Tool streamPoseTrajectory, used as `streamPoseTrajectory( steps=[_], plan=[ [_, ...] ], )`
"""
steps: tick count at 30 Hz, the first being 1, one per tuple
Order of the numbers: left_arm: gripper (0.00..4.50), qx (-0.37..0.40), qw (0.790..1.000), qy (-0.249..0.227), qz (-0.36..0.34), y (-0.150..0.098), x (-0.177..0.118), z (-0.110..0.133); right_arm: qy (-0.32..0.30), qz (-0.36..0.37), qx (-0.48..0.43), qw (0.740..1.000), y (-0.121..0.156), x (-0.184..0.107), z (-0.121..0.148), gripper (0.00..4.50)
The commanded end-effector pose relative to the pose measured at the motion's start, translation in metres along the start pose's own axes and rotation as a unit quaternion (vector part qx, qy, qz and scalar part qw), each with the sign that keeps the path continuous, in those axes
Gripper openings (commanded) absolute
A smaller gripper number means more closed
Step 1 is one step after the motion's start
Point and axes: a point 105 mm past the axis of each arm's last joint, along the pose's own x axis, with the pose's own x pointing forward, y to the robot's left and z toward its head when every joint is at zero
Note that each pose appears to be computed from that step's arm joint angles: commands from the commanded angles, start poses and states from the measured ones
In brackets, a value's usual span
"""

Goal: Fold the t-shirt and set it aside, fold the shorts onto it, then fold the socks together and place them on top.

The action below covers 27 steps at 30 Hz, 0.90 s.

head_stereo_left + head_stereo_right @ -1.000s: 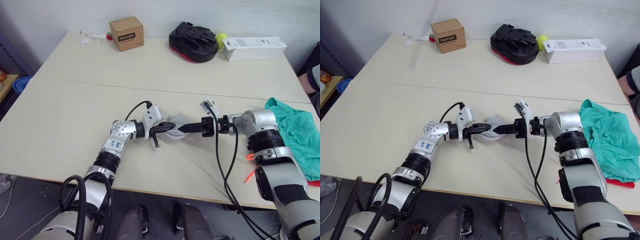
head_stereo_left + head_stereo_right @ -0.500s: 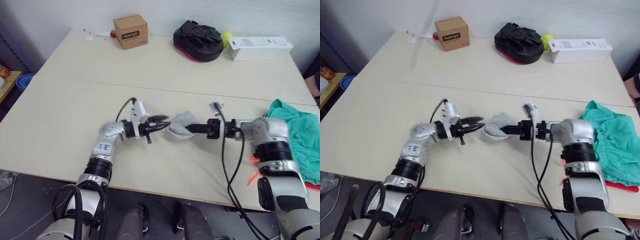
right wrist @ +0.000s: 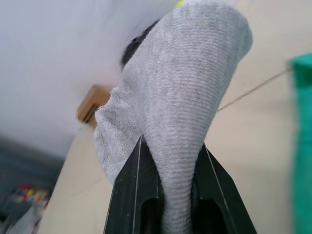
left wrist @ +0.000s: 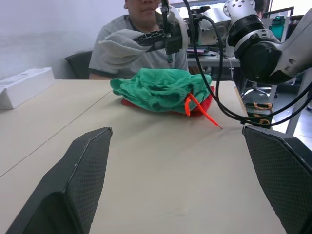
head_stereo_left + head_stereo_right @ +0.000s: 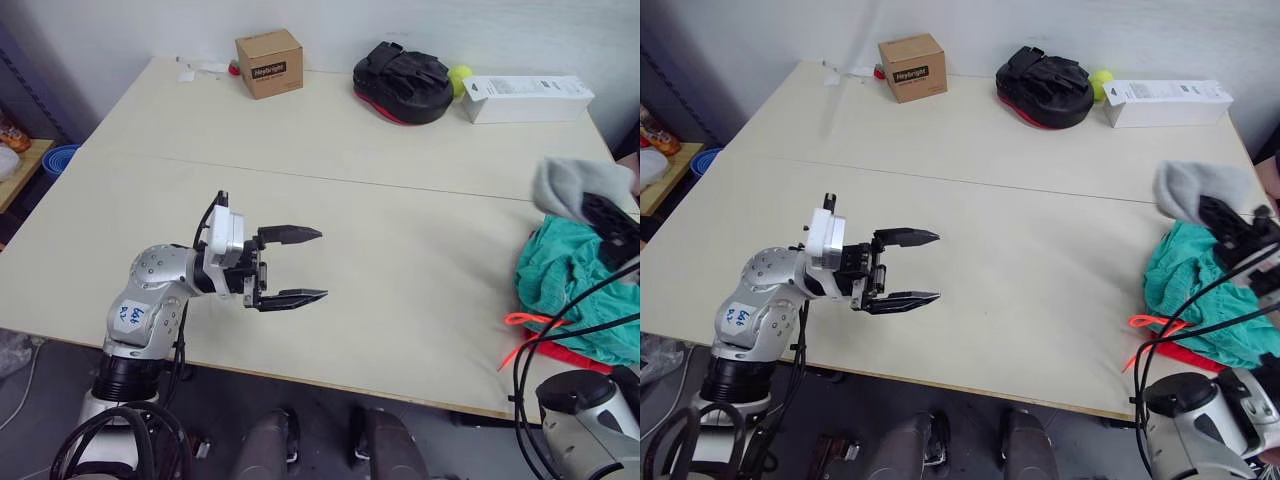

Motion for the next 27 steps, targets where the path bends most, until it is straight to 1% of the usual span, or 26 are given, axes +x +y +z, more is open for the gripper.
streamPoseTrajectory(
  steps=[1, 3, 6, 10, 12, 13, 15, 16, 19, 22, 23, 25, 26, 27],
  plan=[
    [4.5, 0.015, 1.0, -0.015, -0.004, 0.0, 0.007, 0.01, -0.01, -0.071, 0.012, 0.997, -0.026, -0.017, 0.009, 0.11],
    [4.5, 0.021, 1.0, -0.021, -0.005, 0.001, 0.011, 0.012, 0.006, -0.133, 0.033, 0.991, -0.052, -0.022, 0.002, 0.11],
    [4.5, 0.026, 0.999, -0.023, -0.01, 0.0, 0.015, 0.012, 0.039, -0.184, 0.048, 0.981, -0.073, -0.024, -0.012, 0.11],
    [4.5, 0.031, 0.999, -0.023, -0.015, 0.0, 0.016, 0.013, 0.053, -0.231, 0.051, 0.97, -0.087, -0.027, -0.019, 0.11],
    [4.5, 0.038, 0.999, -0.025, -0.011, 0.002, 0.017, 0.015, 0.048, -0.244, 0.048, 0.967, -0.091, -0.028, -0.018, 0.11],
    [4.5, 0.04, 0.999, -0.025, -0.011, 0.003, 0.017, 0.016, 0.047, -0.237, 0.042, 0.969, -0.088, -0.029, -0.016, 0.11],
    [4.5, 0.043, 0.999, -0.025, -0.01, 0.005, 0.016, 0.016, 0.044, -0.235, 0.027, 0.971, -0.084, -0.032, -0.013, 0.82],
    [4.5, 0.043, 0.999, -0.024, -0.01, 0.005, 0.016, 0.016, 0.043, -0.233, 0.018, 0.971, -0.083, -0.034, -0.01, 1.09],
    [4.5, 0.047, 0.999, -0.01, -0.012, 0.005, 0.013, 0.013, 0.047, -0.232, -0.029, 0.971, -0.077, -0.047, 0.002, 2.18],
    [4.5, 0.048, 0.999, 0.004, -0.014, 0.005, 0.008, 0.009, 0.07, -0.222, -0.076, 0.97, -0.07, -0.059, 0.009, 3.21],
    [4.5, 0.047, 0.999, 0.011, -0.013, 0.005, 0.005, 0.008, 0.084, -0.216, -0.1, 0.968, -0.065, -0.068, 0.016, 3.59],
    [4.5, 0.051, 0.998, 0.027, -0.01, 0.006, -0.001, 0.004, 0.124, -0.22, -0.16, 0.954, -0.054, -0.087, 0.032, 4.27],
    [4.5, 0.052, 0.998, 0.034, -0.007, 0.006, -0.004, 0.003, 0.144, -0.218, -0.179, 0.948, -0.048, -0.092, 0.036, 4.47],
    [4.5, 0.05, 0.998, 0.047, -0.004, 0.007, -0.007, 0.0, 0.162, -0.219, -0.202, 0.941, -0.043, -0.096, 0.039, 4.47]
  ],
)
